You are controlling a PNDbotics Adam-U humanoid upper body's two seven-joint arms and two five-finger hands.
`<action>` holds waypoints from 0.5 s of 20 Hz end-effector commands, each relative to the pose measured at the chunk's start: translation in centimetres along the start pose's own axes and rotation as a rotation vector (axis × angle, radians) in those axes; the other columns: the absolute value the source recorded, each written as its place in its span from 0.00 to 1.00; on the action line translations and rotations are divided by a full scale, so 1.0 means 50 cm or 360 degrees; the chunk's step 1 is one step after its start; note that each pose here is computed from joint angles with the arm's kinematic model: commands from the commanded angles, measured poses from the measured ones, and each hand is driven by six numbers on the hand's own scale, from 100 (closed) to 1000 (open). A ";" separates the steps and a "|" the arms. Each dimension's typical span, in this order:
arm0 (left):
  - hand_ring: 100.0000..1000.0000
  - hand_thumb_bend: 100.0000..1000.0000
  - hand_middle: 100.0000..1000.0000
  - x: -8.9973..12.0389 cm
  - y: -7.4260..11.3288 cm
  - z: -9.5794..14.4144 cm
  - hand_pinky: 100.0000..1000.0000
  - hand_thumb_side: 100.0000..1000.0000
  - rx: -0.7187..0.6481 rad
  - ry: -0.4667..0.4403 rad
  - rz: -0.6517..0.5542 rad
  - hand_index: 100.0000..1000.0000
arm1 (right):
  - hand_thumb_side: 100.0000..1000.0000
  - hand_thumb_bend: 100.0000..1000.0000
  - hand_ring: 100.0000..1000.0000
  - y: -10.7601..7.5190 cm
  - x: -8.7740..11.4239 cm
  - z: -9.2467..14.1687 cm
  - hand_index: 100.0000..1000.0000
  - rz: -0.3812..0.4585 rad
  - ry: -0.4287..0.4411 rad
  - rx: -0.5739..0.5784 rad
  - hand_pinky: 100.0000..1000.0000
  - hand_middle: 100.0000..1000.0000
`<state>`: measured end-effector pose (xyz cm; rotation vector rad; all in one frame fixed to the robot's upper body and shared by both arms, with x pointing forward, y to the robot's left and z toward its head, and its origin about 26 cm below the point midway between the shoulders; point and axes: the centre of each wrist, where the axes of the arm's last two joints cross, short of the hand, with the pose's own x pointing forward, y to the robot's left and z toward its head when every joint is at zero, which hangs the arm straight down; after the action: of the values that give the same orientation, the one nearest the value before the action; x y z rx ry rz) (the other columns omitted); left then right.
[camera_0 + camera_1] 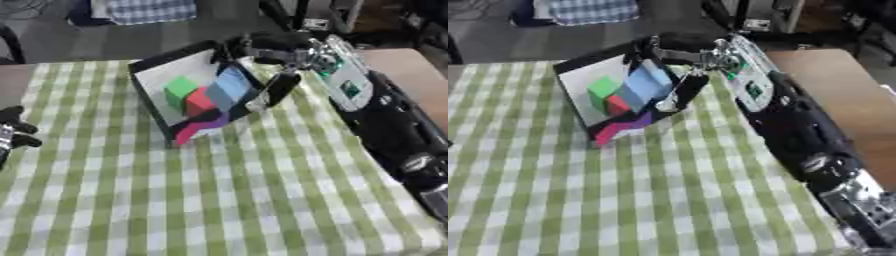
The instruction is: Pick up objects on the table and place them in the box.
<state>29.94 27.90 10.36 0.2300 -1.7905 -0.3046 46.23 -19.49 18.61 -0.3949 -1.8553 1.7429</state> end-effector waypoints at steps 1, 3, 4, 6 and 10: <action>0.48 0.17 0.50 0.020 0.000 -0.008 0.75 0.79 -0.0030 -0.0062 -0.0002 0.81 | 0.16 0.07 0.83 0.008 -0.030 -0.011 0.40 0.0051 0.0238 -0.0153 0.90 0.80; 0.48 0.17 0.50 0.023 -0.003 -0.010 0.75 0.79 -0.0048 -0.0070 0.0000 0.81 | 0.15 0.06 0.83 0.030 -0.044 -0.017 0.45 0.0099 0.0405 -0.0246 0.90 0.81; 0.48 0.17 0.50 0.024 -0.005 -0.012 0.75 0.79 -0.0056 -0.0075 0.0003 0.81 | 0.14 0.06 0.83 0.042 -0.050 -0.019 0.49 0.0127 0.0487 -0.0297 0.90 0.81; 0.48 0.17 0.50 0.027 -0.008 -0.014 0.75 0.79 -0.0068 -0.0083 0.0008 0.81 | 0.17 0.11 0.83 0.064 -0.058 -0.024 0.63 0.0183 0.0627 -0.0413 0.90 0.82; 0.48 0.17 0.50 0.028 -0.009 -0.015 0.75 0.79 -0.0074 -0.0085 0.0011 0.81 | 0.44 0.41 0.84 0.092 -0.060 -0.032 0.92 0.0326 0.0762 -0.0544 0.91 0.86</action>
<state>30.25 27.03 10.68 0.1857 -1.8024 -0.3362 48.39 -19.45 12.22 -0.9831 -1.7605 1.3214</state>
